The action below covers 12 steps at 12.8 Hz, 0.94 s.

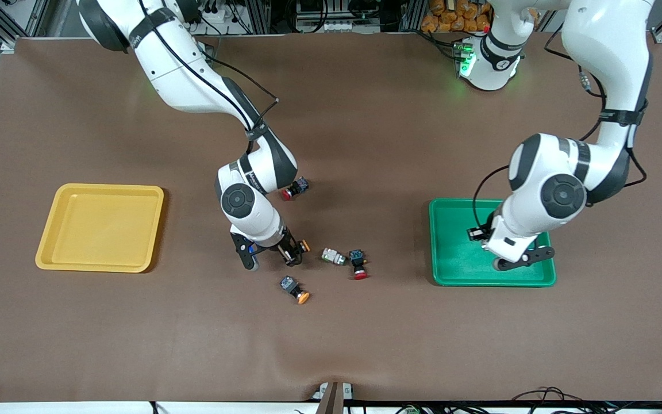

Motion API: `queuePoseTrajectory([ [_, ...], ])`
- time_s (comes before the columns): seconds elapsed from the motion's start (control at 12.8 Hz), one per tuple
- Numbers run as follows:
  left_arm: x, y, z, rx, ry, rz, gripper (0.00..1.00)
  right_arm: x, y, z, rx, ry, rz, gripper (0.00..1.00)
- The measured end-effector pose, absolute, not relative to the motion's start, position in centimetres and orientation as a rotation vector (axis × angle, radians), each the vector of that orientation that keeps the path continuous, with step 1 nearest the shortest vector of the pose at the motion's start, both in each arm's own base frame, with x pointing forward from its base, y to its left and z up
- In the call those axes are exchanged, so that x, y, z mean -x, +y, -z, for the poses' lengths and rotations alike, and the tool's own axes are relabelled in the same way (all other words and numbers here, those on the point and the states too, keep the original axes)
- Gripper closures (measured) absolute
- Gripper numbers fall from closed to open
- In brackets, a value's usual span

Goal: Place green and yellow buttons in trays
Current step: 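Drop the green button in the green tray while the right gripper grasps orange, then carry the orange button into the yellow tray and open the right gripper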

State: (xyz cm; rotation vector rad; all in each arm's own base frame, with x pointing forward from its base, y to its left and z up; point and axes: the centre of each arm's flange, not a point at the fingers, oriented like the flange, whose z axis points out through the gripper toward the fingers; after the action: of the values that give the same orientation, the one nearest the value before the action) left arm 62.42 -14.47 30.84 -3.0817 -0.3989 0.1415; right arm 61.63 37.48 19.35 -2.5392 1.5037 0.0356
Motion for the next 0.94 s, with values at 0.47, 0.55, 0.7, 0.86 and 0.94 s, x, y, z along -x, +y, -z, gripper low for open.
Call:
queuePoseTrajectory([
  [0.47, -62.5, -10.8, -28.6, 3.053, -0.451, -0.15, 0.58, -62.3, 33.5, -22.8, 2.846, 1.382, -0.378, 0.59],
  [0.55, -62.7, -10.3, -28.0, 3.055, -0.46, -0.145, 0.58, -62.8, 31.6, -24.4, 2.882, 1.341, -0.449, 0.59],
  [0.7, -62.9, -10.0, -27.1, 3.033, -0.418, -0.12, 0.58, -63.3, 27.6, -27.4, 2.942, 1.234, -0.555, 0.59],
  [0.86, -63.1, -9.8, -26.5, 3.022, -0.382, -0.085, 0.58, -63.2, 23.5, -28.4, 3.02, 1.08, -0.615, 0.59],
  [0.94, -63.4, -9.6, -26.2, 3.027, -0.386, -0.063, 0.58, -62.8, 21.8, -27.6, 3.058, 1.022, -0.621, 0.59],
])
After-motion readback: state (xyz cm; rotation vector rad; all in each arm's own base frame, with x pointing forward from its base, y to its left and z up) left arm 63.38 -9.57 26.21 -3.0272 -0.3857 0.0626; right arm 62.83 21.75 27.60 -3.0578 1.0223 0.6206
